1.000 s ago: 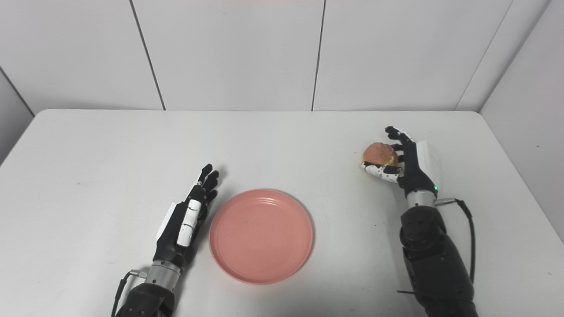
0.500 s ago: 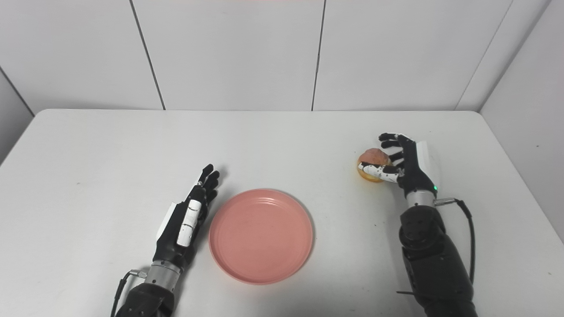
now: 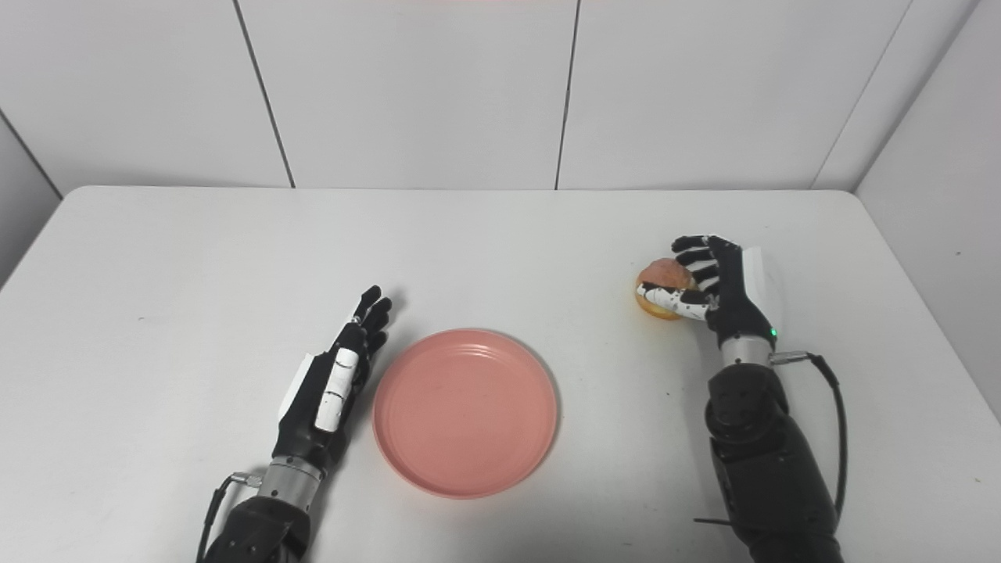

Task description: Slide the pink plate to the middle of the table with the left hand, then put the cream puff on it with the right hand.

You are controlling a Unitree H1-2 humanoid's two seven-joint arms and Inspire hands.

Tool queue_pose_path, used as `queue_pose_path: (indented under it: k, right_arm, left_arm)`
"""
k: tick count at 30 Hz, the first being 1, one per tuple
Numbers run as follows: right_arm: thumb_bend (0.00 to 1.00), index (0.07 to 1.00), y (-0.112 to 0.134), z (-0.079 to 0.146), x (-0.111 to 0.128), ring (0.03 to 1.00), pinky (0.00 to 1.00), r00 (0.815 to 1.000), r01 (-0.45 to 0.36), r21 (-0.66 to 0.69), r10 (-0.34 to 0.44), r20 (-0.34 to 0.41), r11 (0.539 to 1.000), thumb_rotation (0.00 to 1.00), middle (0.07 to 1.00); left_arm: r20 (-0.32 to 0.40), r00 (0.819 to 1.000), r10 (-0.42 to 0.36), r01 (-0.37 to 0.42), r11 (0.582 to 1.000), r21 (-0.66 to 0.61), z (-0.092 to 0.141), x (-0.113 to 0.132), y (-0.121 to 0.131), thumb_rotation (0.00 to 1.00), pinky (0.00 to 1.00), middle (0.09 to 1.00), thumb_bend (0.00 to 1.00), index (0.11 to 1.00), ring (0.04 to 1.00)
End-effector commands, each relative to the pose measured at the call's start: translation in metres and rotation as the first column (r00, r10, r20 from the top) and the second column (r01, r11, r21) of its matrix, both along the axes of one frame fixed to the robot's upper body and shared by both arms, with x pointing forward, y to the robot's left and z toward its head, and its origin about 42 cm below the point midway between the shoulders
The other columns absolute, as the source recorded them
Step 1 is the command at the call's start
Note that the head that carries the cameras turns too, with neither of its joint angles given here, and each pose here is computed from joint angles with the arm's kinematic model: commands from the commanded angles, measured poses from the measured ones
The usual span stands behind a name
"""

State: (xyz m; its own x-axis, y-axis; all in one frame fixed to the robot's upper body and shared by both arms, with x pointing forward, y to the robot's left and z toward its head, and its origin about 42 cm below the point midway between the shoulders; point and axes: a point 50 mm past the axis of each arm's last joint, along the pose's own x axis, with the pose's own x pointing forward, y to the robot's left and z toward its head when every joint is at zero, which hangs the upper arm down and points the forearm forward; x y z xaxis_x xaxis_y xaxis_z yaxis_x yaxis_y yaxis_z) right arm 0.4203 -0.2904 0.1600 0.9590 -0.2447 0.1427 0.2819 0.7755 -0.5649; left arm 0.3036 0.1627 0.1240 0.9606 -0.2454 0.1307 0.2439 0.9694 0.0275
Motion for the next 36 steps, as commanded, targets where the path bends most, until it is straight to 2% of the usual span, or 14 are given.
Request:
queue_pose_path:
  k: [1,2,6,10,12,15,23,25,28,32,36]
  right_arm:
    - [0.51,0.521,-0.001,0.021,0.004,0.406,0.24,0.995,-0.002,0.007,0.001,0.103,1.0,0.0,0.507]
    - [0.51,0.515,-0.001,0.021,0.004,0.403,0.26,0.994,-0.005,0.007,0.005,0.11,1.0,0.0,0.509]
    - [0.5,0.538,0.0,0.02,0.003,0.37,0.25,0.991,-0.02,0.015,0.018,0.134,1.0,0.0,0.461]
    - [0.51,0.525,-0.001,0.02,0.002,0.391,0.29,0.984,-0.035,0.02,0.031,0.173,0.999,0.0,0.488]
    - [0.51,0.49,-0.001,0.02,0.002,0.42,0.34,0.979,-0.046,0.034,0.038,0.2,0.998,0.0,0.522]
    - [0.51,0.473,-0.001,0.019,0.001,0.432,0.38,0.967,-0.074,0.056,0.058,0.249,0.996,0.0,0.534]
    - [0.51,0.508,-0.003,0.018,0.0,0.405,0.33,0.935,-0.127,0.111,0.081,0.346,0.986,0.0,0.506]
    - [0.51,0.484,-0.003,0.018,0.0,0.424,0.37,0.924,-0.143,0.099,0.097,0.369,0.985,0.0,0.513]
    - [0.51,0.474,-0.001,0.017,-0.001,0.423,0.38,0.909,-0.171,0.069,0.131,0.395,0.983,0.0,0.518]
    - [0.51,0.493,0.008,0.017,-0.004,0.403,0.31,0.89,-0.205,0.001,0.186,0.416,0.979,0.0,0.51]
    - [0.51,0.466,0.019,0.014,-0.007,0.444,0.4,0.87,-0.258,-0.028,0.244,0.429,0.966,0.0,0.51]
  left_arm:
    - [0.031,1.0,0.002,-0.002,1.0,0.013,0.006,0.0,-0.001,1.0,0.99,0.965,0.65,0.948,0.98]
    - [0.031,1.0,0.002,-0.003,1.0,0.014,0.005,0.0,-0.001,1.0,0.98,0.964,0.65,0.947,0.979]
    - [0.025,1.0,-0.003,0.003,1.0,0.011,0.005,0.0,0.0,1.0,0.99,0.967,0.66,0.949,0.985]
    - [0.024,1.0,-0.005,0.004,1.0,0.008,0.006,0.0,0.0,1.0,1.0,0.968,0.66,0.951,0.986]
    - [0.026,1.0,-0.006,0.006,1.0,0.005,0.006,0.0,0.0,1.0,1.0,0.968,0.66,0.952,0.986]
    - [0.022,1.0,-0.01,0.009,1.0,0.013,0.007,0.0,0.0,1.0,1.0,0.97,0.66,0.954,0.991]
    - [0.017,1.0,-0.009,0.009,1.0,0.018,0.008,0.0,-0.001,1.0,1.0,0.968,0.66,0.951,0.985]
    - [0.015,1.0,-0.008,0.008,1.0,0.016,0.008,0.0,-0.001,1.0,0.99,0.968,0.66,0.951,0.984]
    - [0.011,1.0,-0.008,0.007,0.999,0.033,0.007,0.0,-0.001,1.0,0.99,0.963,0.68,0.946,0.98]
    - [0.011,1.0,-0.012,0.011,0.999,0.031,0.007,0.001,-0.001,1.0,1.0,0.967,0.69,0.95,0.985]
    - [0.016,1.0,-0.008,0.008,1.0,0.025,0.007,0.002,-0.002,1.0,0.99,0.968,0.68,0.951,0.984]
